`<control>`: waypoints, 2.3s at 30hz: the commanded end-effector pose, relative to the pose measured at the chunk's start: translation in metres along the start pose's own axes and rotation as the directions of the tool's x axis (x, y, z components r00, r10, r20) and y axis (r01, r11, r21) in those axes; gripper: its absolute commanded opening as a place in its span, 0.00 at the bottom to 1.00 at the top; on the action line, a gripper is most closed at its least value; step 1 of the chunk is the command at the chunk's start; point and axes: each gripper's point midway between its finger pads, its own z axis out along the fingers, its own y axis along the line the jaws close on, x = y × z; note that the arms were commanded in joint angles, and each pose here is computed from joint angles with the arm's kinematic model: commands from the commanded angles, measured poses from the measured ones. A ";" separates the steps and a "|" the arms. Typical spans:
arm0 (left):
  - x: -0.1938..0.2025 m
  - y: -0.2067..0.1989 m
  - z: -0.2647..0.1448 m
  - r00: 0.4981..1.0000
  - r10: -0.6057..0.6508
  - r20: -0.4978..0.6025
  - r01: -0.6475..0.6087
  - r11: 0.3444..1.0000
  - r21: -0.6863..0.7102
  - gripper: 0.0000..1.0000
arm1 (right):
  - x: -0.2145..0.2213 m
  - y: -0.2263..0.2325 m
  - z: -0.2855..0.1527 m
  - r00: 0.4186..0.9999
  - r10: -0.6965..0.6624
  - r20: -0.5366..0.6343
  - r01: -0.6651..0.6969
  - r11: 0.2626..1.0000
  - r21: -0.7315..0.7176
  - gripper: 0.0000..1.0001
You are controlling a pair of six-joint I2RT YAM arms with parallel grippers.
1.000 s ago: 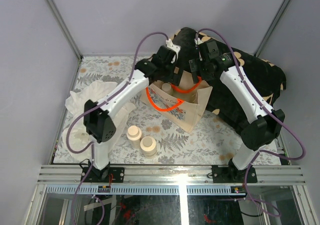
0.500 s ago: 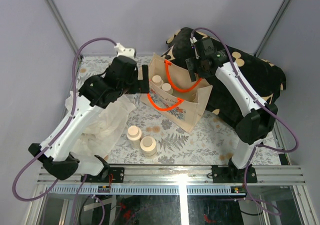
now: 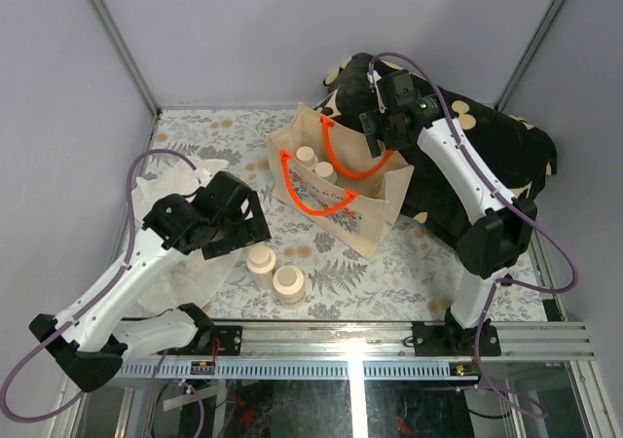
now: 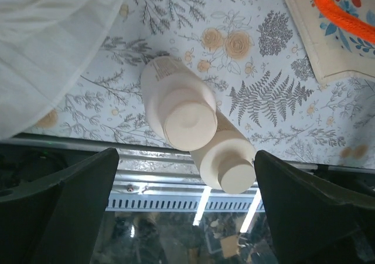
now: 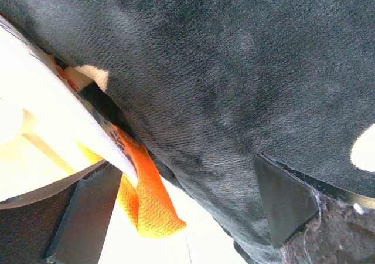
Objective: Place the personal care products into the canvas bag
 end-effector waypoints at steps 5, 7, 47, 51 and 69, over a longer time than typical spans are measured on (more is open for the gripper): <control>0.013 -0.009 0.021 0.978 -0.204 -0.037 0.205 0.979 0.011 1.00 | -0.014 0.001 -0.014 0.999 -0.005 0.054 0.007 0.999 -0.034 0.99; 0.010 -0.010 0.028 0.975 -0.221 -0.023 0.221 0.975 -0.007 1.00 | -0.016 0.001 -0.016 0.998 -0.003 0.062 0.005 0.999 -0.035 0.99; 0.049 0.012 0.108 0.950 -0.225 -0.215 0.199 0.970 -0.137 0.65 | -0.014 -0.014 -0.029 0.996 0.010 0.093 -0.012 1.000 0.023 0.99; 0.044 0.007 0.106 0.956 -0.209 -0.208 0.189 0.976 -0.112 0.44 | -0.014 -0.014 -0.030 0.995 0.011 0.097 -0.014 1.000 0.028 0.99; -0.077 -0.053 0.009 0.984 -0.095 0.150 0.070 0.984 0.161 0.00 | -0.008 -0.007 -0.016 0.998 0.001 0.069 -0.001 1.000 0.005 0.99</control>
